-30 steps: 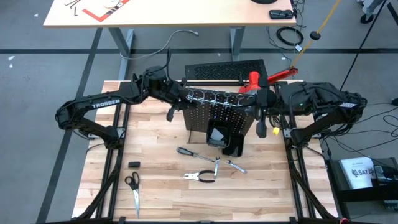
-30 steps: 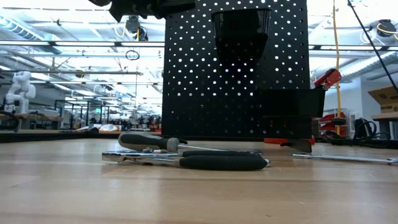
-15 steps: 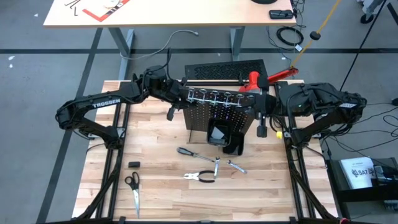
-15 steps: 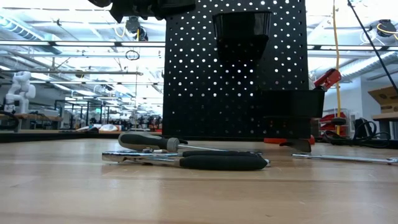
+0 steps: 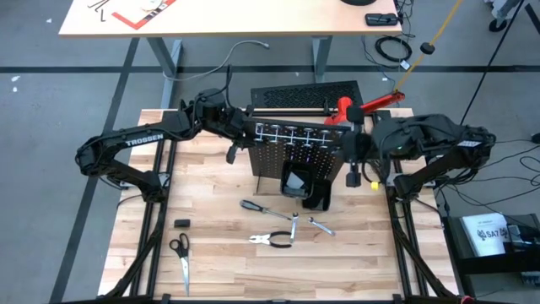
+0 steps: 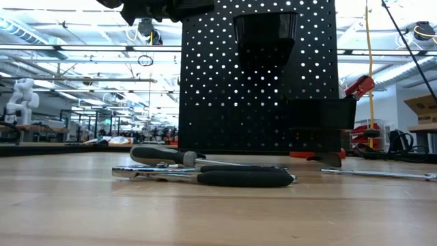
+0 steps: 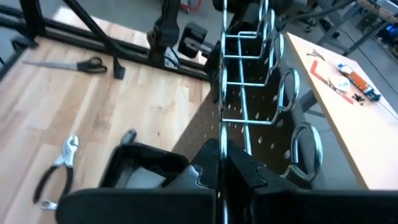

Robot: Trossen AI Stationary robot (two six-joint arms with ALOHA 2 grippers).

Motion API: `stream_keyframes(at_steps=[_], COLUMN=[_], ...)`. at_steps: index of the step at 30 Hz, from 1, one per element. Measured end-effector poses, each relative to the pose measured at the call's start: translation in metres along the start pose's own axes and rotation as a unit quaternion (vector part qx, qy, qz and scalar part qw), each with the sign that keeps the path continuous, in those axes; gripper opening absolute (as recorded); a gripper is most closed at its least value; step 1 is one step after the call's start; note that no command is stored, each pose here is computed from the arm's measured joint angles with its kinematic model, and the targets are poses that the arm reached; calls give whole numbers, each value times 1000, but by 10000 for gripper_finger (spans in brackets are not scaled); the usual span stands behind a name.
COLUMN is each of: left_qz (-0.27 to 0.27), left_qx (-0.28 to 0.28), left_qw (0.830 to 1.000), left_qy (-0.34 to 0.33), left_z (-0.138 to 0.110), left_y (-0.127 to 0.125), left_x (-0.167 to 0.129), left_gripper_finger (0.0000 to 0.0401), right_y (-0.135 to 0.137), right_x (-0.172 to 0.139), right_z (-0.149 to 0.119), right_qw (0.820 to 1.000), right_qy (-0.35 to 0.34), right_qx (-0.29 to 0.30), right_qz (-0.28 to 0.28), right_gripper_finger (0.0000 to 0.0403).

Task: Hang tools onto peg board
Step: Adjust the pegboard

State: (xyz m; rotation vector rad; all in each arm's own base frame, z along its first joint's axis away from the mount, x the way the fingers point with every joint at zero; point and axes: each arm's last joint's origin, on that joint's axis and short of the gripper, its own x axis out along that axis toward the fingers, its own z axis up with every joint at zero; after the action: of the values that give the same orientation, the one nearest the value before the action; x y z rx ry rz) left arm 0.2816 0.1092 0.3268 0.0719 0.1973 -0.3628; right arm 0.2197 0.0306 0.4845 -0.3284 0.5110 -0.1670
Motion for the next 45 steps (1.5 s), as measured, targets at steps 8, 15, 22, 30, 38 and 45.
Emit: stream_keyframes(at_steps=[8, 15, 22, 30, 38, 45], left_qz=[-1, -1, 3, 2, 2, 1], left_qx=[0, -1, -1, -1, -1, 0], left_qw=[1000, 1000, 1000, 1000, 1000, 1000], left_qy=[0, 2, 2, 2, 2, 1], left_z=[0, -1, -1, -1, -1, 0], left_y=[0, 0, 0, 0, 0, 0], left_x=[0, 0, 0, 0, 0, 0], left_gripper_finger=[41, 41, 41, 41, 41, 41], right_y=[6, 10, 12, 19, 24, 31], right_x=[12, 23, 25, 23, 22, 19], right_z=[0, -2, -6, -5, -4, -2], right_qw=[998, 994, 991, 991, 991, 982], right_qy=[29, 56, 77, 74, 69, 71], right_qx=[-45, -88, -101, -107, -117, -169], right_qz=[-23, -33, -32, -17, -10, -44], right_gripper_finger=[0, 3, 28, 115, 214, 231])
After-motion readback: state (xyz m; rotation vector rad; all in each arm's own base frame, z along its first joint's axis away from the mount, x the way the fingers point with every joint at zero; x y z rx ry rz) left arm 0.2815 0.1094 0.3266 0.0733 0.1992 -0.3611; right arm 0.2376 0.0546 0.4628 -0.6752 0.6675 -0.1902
